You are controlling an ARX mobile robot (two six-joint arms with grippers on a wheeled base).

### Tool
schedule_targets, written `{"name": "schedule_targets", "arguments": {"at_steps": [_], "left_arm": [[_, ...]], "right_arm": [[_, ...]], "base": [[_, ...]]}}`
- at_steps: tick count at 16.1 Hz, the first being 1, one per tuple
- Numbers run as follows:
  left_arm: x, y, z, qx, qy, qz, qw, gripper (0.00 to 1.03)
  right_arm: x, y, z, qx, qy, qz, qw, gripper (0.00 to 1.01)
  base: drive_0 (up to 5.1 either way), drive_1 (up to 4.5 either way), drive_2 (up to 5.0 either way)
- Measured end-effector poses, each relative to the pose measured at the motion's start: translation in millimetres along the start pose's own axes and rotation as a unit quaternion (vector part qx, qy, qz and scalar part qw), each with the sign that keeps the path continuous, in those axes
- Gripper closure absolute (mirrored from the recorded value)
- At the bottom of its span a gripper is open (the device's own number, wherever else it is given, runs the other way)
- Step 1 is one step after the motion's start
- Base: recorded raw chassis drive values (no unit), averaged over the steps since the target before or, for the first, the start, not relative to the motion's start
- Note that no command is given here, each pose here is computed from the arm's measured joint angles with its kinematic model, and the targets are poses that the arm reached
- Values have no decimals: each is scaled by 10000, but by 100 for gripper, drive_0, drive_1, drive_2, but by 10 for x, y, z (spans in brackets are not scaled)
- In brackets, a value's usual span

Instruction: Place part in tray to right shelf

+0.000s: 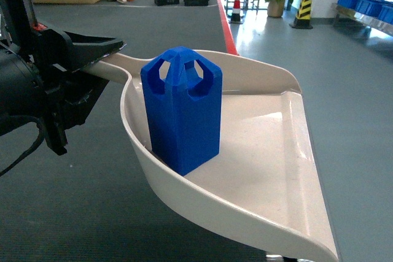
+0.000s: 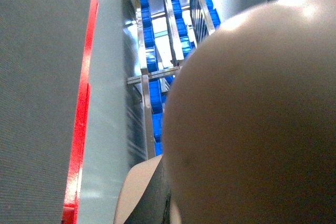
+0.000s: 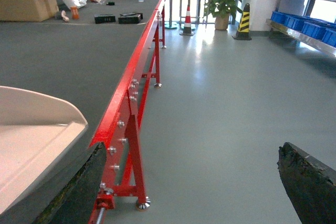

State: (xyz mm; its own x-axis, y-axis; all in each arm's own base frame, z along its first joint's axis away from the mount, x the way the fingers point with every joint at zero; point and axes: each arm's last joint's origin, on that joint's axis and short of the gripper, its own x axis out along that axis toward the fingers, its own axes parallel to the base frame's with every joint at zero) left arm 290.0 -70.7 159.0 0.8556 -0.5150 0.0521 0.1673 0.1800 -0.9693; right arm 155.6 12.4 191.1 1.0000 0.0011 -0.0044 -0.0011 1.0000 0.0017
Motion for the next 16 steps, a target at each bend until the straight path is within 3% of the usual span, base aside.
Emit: {"name": "schedule_targets", "arguments": {"at_steps": [16], "left_arm": [[0, -1, -1, 22, 13, -5, 10000, 87]], "right_arm": [[-1, 0, 2, 1, -8, 0, 10000, 3]], "base": [[498, -242, -242]]}}
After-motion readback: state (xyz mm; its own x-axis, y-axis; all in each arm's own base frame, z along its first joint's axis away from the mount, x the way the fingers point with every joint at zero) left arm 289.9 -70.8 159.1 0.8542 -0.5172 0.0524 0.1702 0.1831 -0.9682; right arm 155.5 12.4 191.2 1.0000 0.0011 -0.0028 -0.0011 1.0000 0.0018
